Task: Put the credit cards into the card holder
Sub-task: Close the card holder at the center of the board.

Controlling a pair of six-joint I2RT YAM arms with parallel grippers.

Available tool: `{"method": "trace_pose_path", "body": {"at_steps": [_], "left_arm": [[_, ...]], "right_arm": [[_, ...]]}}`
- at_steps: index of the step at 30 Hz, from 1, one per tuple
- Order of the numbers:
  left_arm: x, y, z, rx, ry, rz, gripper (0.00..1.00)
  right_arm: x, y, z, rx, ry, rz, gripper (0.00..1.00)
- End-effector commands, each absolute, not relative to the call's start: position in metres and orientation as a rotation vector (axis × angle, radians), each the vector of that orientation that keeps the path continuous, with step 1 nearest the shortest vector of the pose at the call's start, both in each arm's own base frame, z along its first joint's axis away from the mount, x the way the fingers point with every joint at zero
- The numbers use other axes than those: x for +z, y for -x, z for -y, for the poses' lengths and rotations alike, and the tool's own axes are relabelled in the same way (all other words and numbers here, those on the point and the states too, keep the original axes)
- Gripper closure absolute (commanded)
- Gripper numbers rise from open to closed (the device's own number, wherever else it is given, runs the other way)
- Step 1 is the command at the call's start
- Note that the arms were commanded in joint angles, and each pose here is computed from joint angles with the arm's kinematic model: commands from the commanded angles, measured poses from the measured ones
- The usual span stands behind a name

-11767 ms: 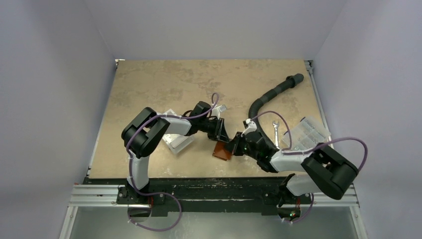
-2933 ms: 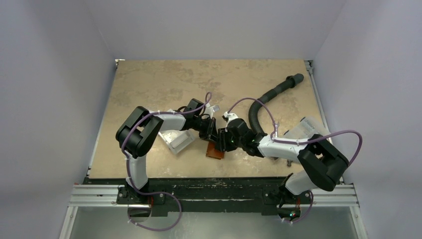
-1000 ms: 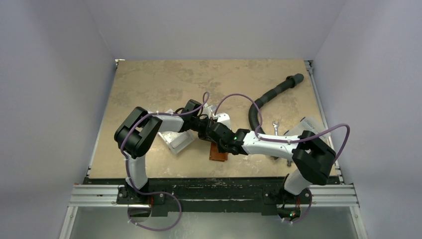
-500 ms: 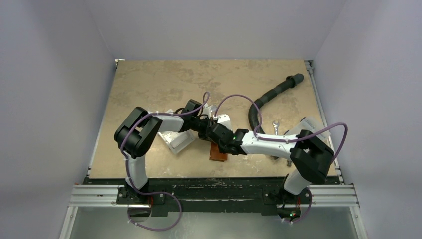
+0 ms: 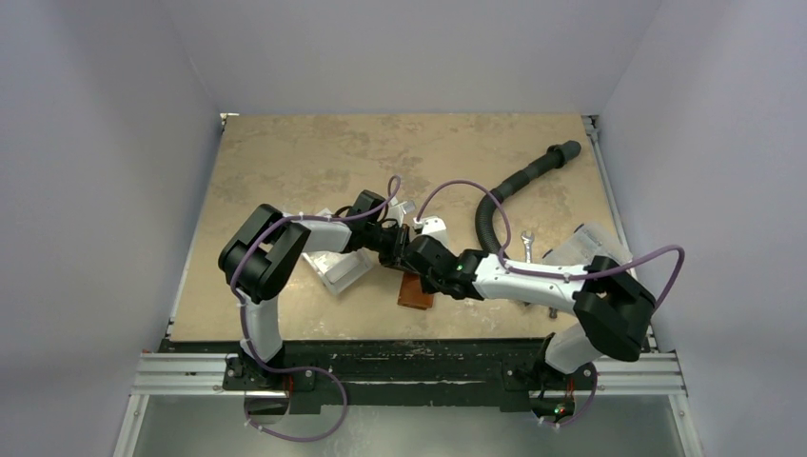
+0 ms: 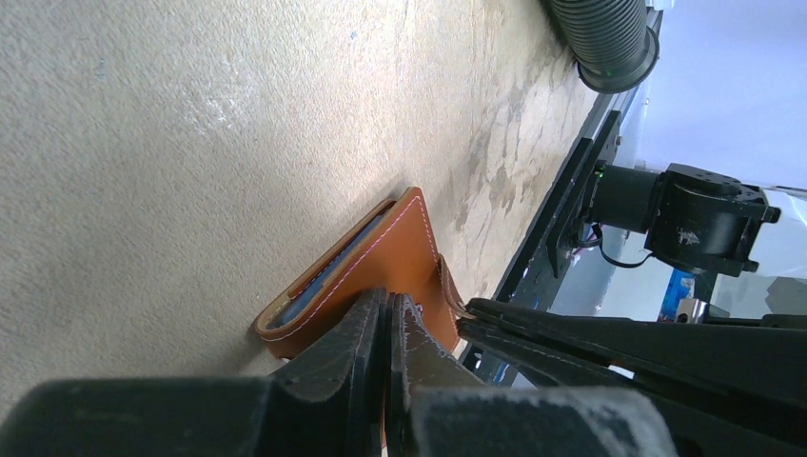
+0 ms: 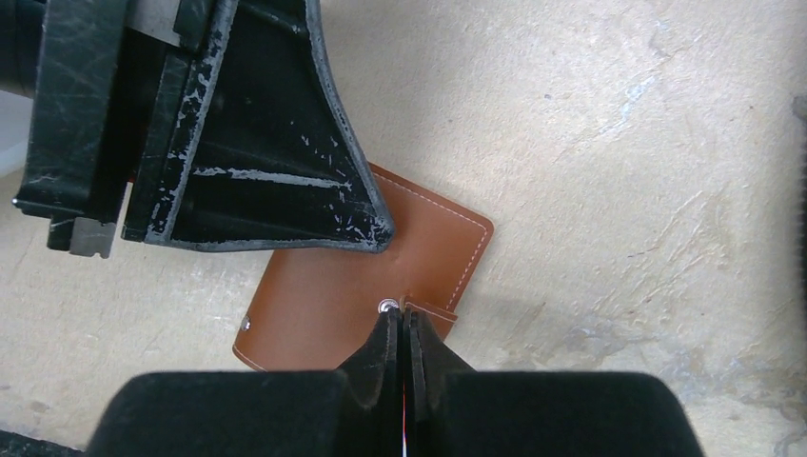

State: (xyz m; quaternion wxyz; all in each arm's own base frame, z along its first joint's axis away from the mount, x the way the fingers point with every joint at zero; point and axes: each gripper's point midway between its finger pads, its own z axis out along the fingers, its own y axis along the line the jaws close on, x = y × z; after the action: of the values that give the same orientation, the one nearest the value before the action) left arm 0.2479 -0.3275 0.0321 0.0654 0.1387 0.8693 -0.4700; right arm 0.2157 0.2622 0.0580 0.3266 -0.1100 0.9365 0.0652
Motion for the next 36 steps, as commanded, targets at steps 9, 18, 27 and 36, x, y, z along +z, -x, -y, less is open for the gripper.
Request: {"method": "trace_pose_path", "body": {"at_steps": [9, 18, 27, 36], "left_arm": [[0.029, -0.248, 0.328, -1.425, -0.417, -2.619, 1.00], [0.028, -0.248, 0.328, -1.426, -0.417, -2.620, 1.00], [0.028, -0.248, 0.328, -1.427, -0.415, -2.620, 1.00], [0.029, -0.248, 0.328, -1.430, -0.415, -2.619, 1.00]], "right_arm": [[0.048, -0.219, -0.277, 0.223, 0.296, -2.461, 1.00], [0.050, -0.221, -0.258, 0.105, 0.291, -2.457, 1.00], [0.045, -0.222, -0.263, 0.109, 0.319, -2.462, 1.00], [0.044, -0.223, -0.276, 0.160, 0.333, -2.469, 1.00]]}}
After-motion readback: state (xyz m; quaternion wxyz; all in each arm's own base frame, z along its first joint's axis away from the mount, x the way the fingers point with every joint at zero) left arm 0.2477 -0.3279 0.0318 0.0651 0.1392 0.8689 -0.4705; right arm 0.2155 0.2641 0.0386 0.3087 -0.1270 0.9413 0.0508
